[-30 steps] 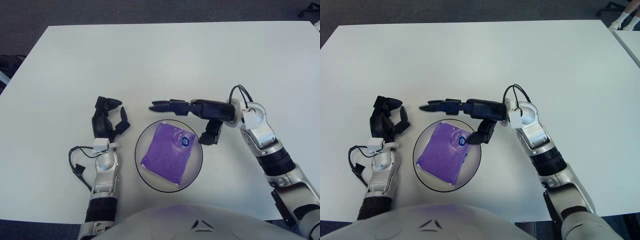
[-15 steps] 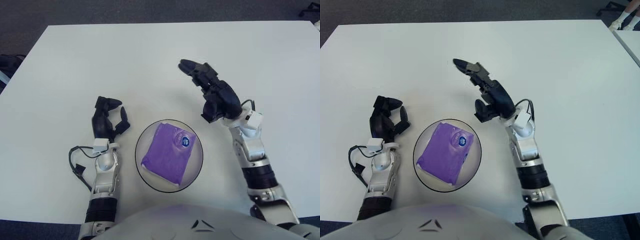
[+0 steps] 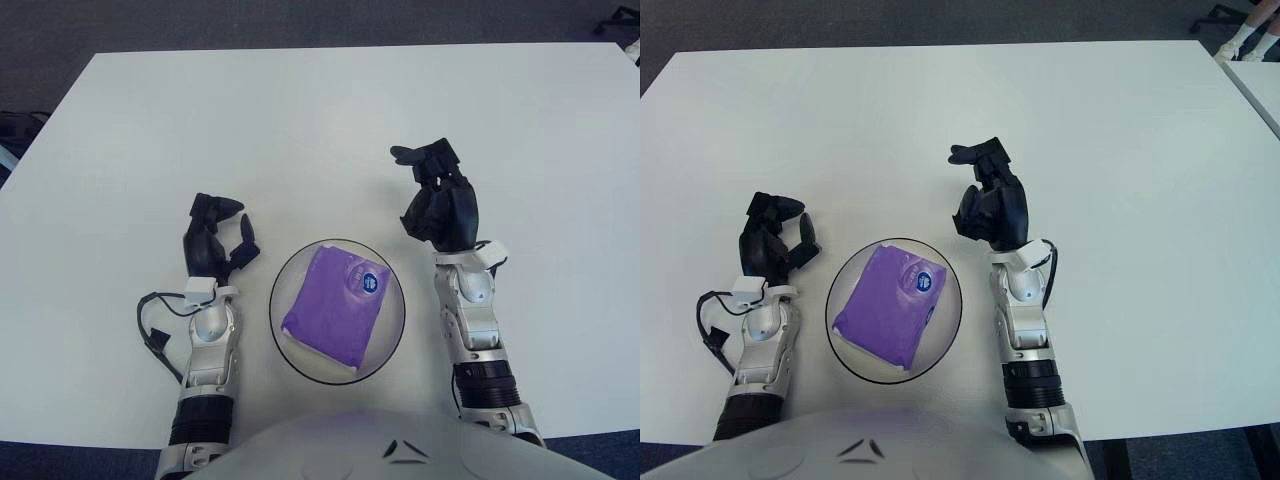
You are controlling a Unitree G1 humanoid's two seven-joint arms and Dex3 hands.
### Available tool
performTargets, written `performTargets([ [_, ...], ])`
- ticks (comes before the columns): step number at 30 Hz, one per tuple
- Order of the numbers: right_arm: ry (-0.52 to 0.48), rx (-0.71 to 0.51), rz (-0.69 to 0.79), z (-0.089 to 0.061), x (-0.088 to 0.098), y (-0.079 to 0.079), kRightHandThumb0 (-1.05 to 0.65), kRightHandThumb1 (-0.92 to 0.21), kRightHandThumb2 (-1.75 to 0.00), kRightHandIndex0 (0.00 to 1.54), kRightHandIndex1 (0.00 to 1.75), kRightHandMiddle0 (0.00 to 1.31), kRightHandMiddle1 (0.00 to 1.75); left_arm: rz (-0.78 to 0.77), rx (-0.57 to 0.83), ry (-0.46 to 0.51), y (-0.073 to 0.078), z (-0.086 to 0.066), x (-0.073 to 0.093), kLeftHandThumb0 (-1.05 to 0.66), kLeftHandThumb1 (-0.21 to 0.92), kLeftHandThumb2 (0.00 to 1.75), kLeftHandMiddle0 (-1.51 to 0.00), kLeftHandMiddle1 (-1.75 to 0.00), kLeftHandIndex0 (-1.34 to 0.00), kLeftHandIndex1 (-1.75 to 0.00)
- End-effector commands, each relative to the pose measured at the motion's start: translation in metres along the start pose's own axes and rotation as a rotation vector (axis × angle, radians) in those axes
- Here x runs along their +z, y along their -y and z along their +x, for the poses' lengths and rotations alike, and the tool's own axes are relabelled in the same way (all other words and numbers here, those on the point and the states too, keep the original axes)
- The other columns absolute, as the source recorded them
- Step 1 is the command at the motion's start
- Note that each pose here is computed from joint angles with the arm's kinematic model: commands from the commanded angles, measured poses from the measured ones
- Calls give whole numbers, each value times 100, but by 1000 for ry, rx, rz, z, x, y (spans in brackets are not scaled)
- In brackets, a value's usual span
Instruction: Put the tissue paper into the plate.
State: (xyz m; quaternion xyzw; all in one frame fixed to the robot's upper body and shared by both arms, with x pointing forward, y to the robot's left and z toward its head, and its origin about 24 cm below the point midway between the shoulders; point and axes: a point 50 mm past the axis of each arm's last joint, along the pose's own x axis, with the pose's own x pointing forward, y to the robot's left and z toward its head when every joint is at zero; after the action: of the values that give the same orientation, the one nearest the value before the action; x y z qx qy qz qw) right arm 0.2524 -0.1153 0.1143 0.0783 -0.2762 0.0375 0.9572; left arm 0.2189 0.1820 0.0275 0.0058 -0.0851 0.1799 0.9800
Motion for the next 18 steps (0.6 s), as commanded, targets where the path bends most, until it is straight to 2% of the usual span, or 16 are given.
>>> performTargets([
  [1,-52,-88,-25,-7,-7,6,-41,-55,-104,65,128,43,174,83,2,-210,-11,-31,-42,-42,52,107,-75,-175,-45,-175],
  [8,-111,-214,-31,-14,-18,12,-41,-56,-101,68,135,42,175,85,1,-210,-11,-31,-42,-42,53,106,-76,-175,-45,-175],
  [18,-208,-351,-58,-26,-33,14,-42,-53,-105,74,157,45,175,78,-2,-216,-10,-31,-43,-42,53,107,-76,-175,-45,-175],
])
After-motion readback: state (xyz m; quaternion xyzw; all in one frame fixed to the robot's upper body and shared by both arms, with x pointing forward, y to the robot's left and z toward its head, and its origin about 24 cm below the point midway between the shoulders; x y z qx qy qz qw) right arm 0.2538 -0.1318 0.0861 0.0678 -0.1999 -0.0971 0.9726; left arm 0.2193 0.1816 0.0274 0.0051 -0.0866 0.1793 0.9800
